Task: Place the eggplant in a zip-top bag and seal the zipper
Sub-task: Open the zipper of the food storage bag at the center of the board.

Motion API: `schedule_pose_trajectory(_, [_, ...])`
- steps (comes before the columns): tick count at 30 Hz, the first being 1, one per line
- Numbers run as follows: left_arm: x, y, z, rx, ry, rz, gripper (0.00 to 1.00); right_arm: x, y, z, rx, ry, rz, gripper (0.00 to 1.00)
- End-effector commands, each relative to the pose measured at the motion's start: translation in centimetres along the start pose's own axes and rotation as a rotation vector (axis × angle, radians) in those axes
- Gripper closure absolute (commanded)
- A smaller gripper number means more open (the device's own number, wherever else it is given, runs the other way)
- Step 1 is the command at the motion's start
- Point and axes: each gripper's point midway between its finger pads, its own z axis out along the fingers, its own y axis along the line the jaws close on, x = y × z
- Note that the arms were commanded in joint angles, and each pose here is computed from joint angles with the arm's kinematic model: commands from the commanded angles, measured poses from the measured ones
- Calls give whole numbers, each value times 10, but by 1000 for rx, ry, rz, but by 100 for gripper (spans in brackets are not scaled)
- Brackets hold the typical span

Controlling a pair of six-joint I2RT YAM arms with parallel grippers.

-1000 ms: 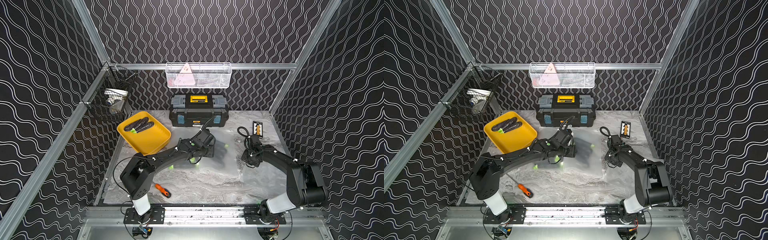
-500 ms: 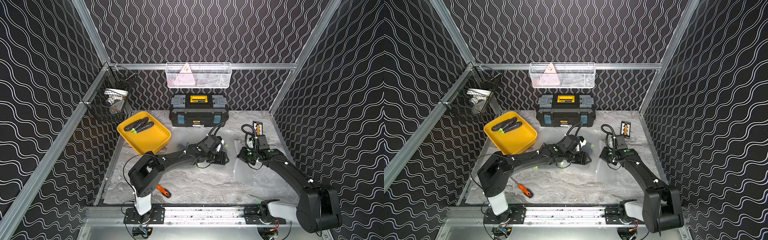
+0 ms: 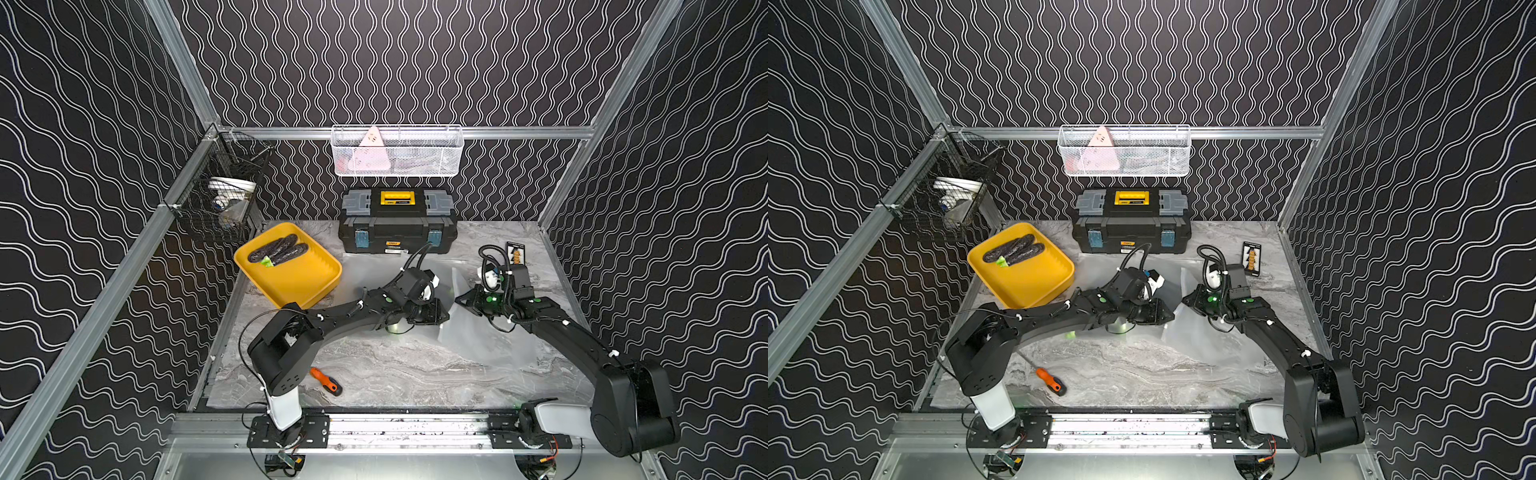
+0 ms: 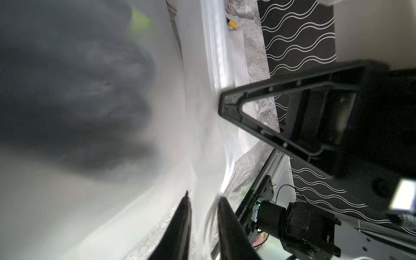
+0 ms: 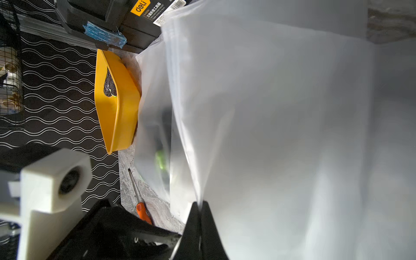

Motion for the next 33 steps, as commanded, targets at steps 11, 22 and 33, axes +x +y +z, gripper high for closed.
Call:
schedule_pose_trajectory(11, [0,-6,7,59,19,-3,78,6,12,7,-101,21,-19,88])
schedule_pose_trajectory(22, [3,0,12,58,20,-8,100,9,4,7,-61,34,-26,69])
schedule_pose_trajectory(33, [12,-1,11,-96,-2,147,100,1,6,12,-33,42,-11,67])
